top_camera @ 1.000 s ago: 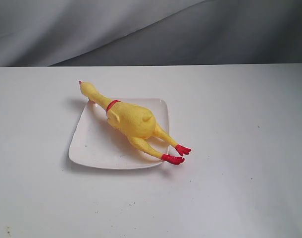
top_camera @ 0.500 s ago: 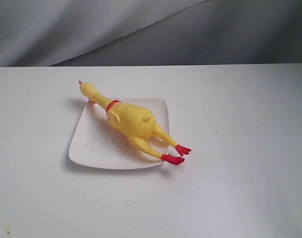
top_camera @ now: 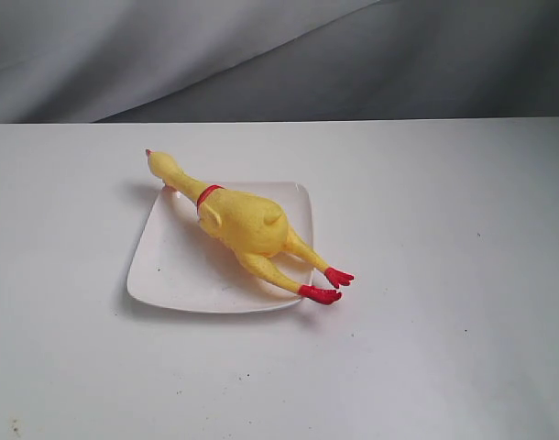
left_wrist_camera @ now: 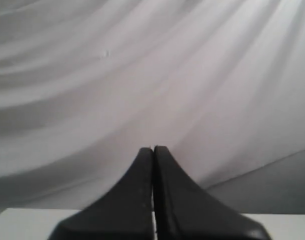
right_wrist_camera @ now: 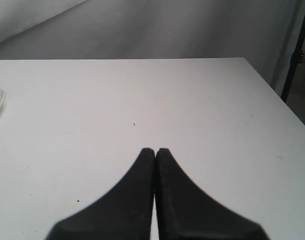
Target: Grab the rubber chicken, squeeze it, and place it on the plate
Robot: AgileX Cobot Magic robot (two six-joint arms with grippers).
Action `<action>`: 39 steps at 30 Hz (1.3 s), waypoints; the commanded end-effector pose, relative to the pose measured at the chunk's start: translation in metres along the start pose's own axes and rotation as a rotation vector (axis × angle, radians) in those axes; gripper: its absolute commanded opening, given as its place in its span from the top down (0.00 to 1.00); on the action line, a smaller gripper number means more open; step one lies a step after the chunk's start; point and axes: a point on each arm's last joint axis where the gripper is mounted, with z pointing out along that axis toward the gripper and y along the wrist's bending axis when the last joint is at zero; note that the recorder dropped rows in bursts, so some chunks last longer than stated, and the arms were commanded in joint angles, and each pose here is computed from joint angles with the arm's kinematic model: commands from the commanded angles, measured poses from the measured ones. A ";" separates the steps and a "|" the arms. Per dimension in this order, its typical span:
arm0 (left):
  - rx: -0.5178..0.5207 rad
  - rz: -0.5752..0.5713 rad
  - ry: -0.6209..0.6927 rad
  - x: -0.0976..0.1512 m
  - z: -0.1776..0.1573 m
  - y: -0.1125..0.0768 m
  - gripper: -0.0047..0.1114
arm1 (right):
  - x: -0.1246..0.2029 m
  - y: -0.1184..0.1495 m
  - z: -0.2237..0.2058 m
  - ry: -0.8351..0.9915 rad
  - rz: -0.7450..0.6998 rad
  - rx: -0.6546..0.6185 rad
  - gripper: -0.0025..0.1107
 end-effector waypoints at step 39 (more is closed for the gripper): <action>-0.012 -0.076 0.397 0.121 0.006 -0.002 0.95 | 0.001 0.000 0.000 -0.001 -0.001 0.008 0.98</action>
